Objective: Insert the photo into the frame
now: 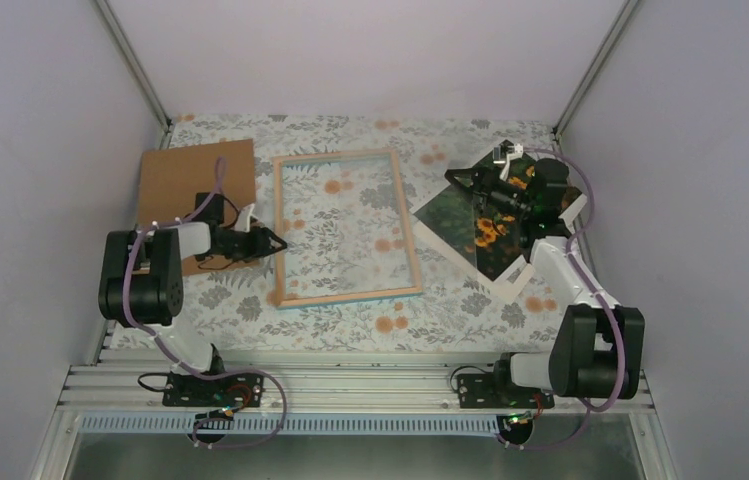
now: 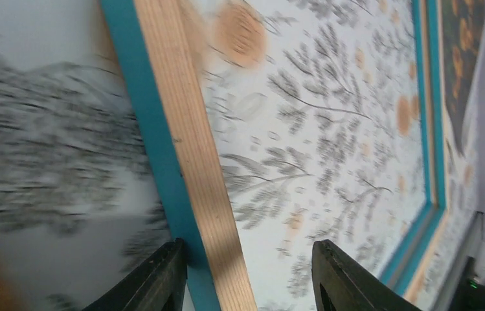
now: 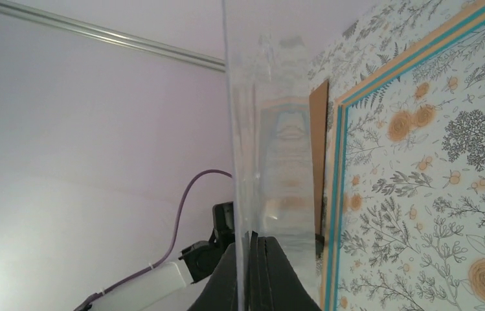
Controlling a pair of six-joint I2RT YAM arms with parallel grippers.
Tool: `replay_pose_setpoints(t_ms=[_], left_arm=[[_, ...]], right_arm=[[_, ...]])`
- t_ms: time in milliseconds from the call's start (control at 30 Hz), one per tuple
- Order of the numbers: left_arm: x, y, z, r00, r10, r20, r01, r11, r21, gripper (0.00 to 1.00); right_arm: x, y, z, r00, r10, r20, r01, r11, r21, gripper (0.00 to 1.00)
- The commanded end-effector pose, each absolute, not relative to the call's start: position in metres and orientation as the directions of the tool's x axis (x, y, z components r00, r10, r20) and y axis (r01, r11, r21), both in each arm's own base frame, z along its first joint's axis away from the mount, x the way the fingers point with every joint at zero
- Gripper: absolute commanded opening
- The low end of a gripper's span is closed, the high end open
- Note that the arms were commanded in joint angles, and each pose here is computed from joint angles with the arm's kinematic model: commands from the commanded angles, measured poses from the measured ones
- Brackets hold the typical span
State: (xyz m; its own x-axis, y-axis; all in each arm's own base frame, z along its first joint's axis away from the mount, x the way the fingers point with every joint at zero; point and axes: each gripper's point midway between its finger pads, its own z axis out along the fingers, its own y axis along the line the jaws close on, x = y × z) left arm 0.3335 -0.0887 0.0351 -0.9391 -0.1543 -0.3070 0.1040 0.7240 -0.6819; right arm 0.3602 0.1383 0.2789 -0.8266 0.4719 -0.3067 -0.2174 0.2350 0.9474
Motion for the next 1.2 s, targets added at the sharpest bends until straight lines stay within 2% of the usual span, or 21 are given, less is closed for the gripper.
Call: replay_pose_setpoints(t_ms=[0, 133, 233, 400, 600, 733, 833, 933, 1167], left_arm=[[0.33, -0.119, 0.053, -0.942, -0.155, -0.298, 0.135, 0.637, -0.759, 0.49], [0.339, -0.109, 0.057, -0.933, -0.164, -0.319, 0.141, 0.65, -0.746, 0.5], [0.356, -0.089, 0.07, -0.904, -0.207, -0.373, 0.152, 0.661, -0.735, 0.53], [0.378, -0.047, 0.095, -0.83, -0.31, -0.464, 0.131, 0.7, -0.702, 0.63], [0.392, -0.016, 0.129, -0.736, -0.335, -0.589, 0.14, 0.775, -0.616, 0.7], [0.399, -0.009, 0.149, -0.694, -0.328, -0.64, 0.155, 0.801, -0.578, 0.8], [0.401, -0.006, 0.157, -0.676, -0.324, -0.662, 0.159, 0.813, -0.56, 0.87], [0.402, -0.004, 0.156, -0.675, -0.317, -0.666, 0.153, 0.823, -0.547, 0.99], [0.404, -0.004, 0.151, -0.685, -0.318, -0.656, 0.15, 0.82, -0.553, 1.0]], right_arm=[[0.366, 0.133, 0.285, -0.802, 0.508, -0.315, -0.235, 0.216, 0.948, 0.03], [0.368, 0.134, 0.275, -0.806, 0.519, -0.284, -0.21, 0.198, 0.957, 0.03], [0.371, 0.142, 0.27, -0.819, 0.504, -0.274, -0.207, 0.186, 0.96, 0.03], [0.384, 0.16, 0.261, -0.852, 0.46, -0.249, -0.195, 0.163, 0.967, 0.03], [0.4, 0.2, 0.262, -0.894, 0.388, -0.225, -0.201, 0.102, 0.974, 0.03], [0.408, 0.227, 0.245, -0.922, 0.357, -0.151, -0.143, 0.049, 0.988, 0.03], [0.414, 0.246, 0.241, -0.931, 0.341, -0.131, -0.135, 0.011, 0.991, 0.03], [0.417, 0.259, 0.231, -0.94, 0.324, -0.111, -0.122, -0.014, 0.992, 0.03], [0.432, 0.259, 0.171, -0.924, 0.37, -0.095, -0.077, 0.063, 0.995, 0.04]])
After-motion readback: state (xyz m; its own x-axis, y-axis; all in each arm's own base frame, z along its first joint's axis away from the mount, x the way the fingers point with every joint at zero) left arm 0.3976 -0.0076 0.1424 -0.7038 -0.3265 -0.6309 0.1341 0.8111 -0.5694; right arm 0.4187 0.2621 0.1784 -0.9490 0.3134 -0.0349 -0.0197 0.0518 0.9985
